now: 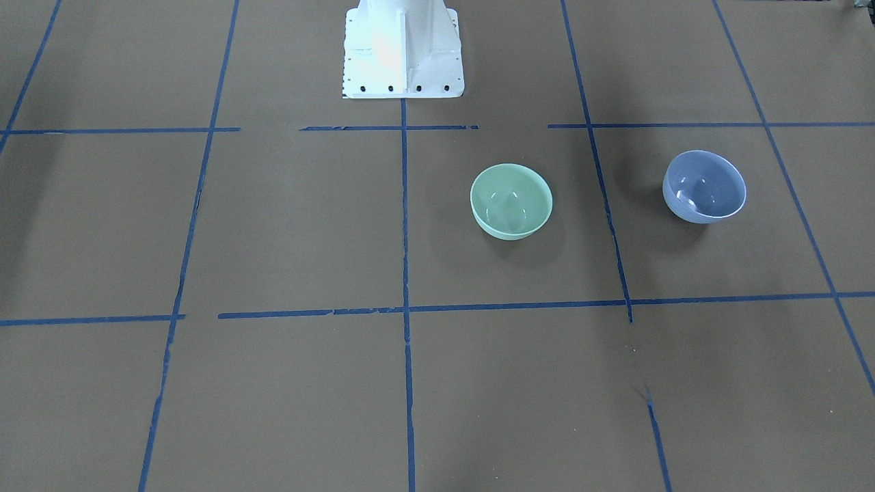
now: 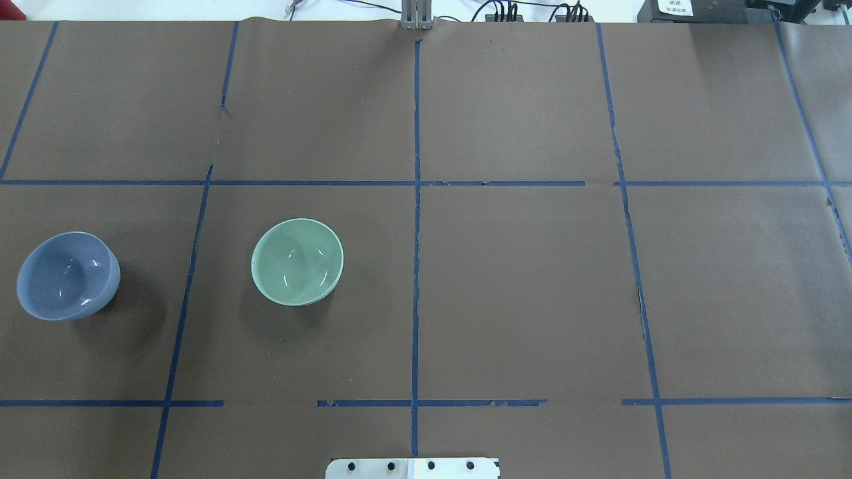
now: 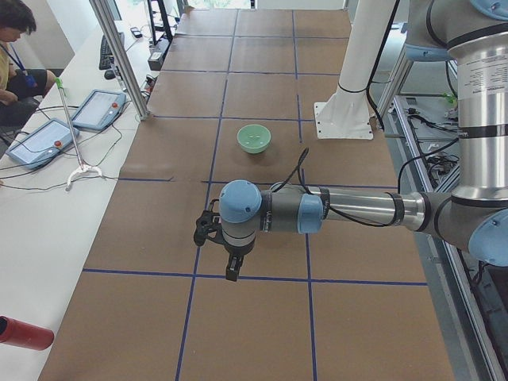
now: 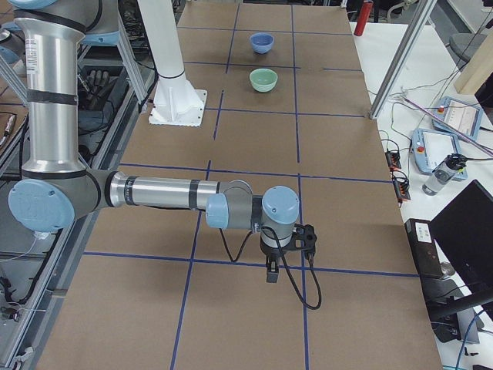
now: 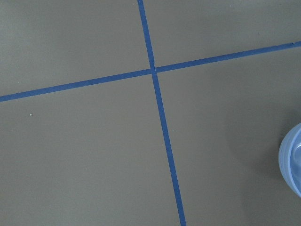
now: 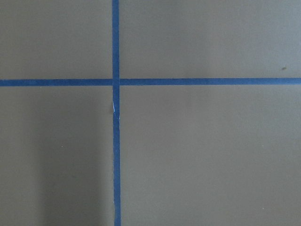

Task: Stack blue bowl on green bowl
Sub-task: 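Reach the left gripper down to the rim of the blue bowl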

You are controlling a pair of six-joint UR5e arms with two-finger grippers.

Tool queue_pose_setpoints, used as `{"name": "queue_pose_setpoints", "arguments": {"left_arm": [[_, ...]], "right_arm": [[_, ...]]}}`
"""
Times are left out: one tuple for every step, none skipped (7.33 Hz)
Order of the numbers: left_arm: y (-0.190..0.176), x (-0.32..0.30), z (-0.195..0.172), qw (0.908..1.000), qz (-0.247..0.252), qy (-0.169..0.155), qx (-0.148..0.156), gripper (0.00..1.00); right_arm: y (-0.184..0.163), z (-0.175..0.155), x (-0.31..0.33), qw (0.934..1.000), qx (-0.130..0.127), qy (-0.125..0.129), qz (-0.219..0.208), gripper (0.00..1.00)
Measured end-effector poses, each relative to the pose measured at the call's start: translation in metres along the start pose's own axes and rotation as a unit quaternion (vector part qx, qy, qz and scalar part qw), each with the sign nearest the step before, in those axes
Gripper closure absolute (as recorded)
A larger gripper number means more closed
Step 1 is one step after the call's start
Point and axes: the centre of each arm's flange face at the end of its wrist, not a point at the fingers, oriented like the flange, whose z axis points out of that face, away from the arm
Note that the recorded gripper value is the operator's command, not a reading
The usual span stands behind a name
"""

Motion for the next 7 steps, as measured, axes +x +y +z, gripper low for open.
{"name": "queue_pose_setpoints", "arguments": {"left_arm": [[-0.001, 0.001, -0.001, 1.0000, 0.001, -0.001, 0.000, 0.00], [-0.002, 0.002, -0.002, 1.0000, 0.004, -0.002, 0.002, 0.00], [-0.006, 0.005, -0.005, 0.9998, 0.016, -0.003, 0.010, 0.00], [-0.013, 0.010, -0.009, 0.9988, 0.040, -0.006, 0.029, 0.00], [-0.019, 0.016, -0.010, 0.9973, 0.058, -0.008, 0.045, 0.00], [-0.026, 0.030, 0.003, 0.9977, 0.052, -0.004, 0.043, 0.00], [-0.035, 0.056, 0.028, 0.9989, 0.034, -0.001, 0.032, 0.00]], "right_arm": [[0.000, 0.000, 0.000, 1.0000, 0.000, 0.000, 0.000, 0.00], [0.000, 0.000, 0.000, 1.0000, 0.000, 0.000, 0.000, 0.00], [0.000, 0.000, 0.000, 1.0000, 0.000, 0.000, 0.000, 0.00], [0.000, 0.000, 0.000, 1.0000, 0.000, 0.000, 0.000, 0.00], [0.000, 0.000, 0.000, 1.0000, 0.000, 0.000, 0.000, 0.00], [0.000, 0.000, 0.000, 1.0000, 0.000, 0.000, 0.000, 0.00], [0.000, 0.000, 0.000, 1.0000, 0.000, 0.000, 0.000, 0.00]]}}
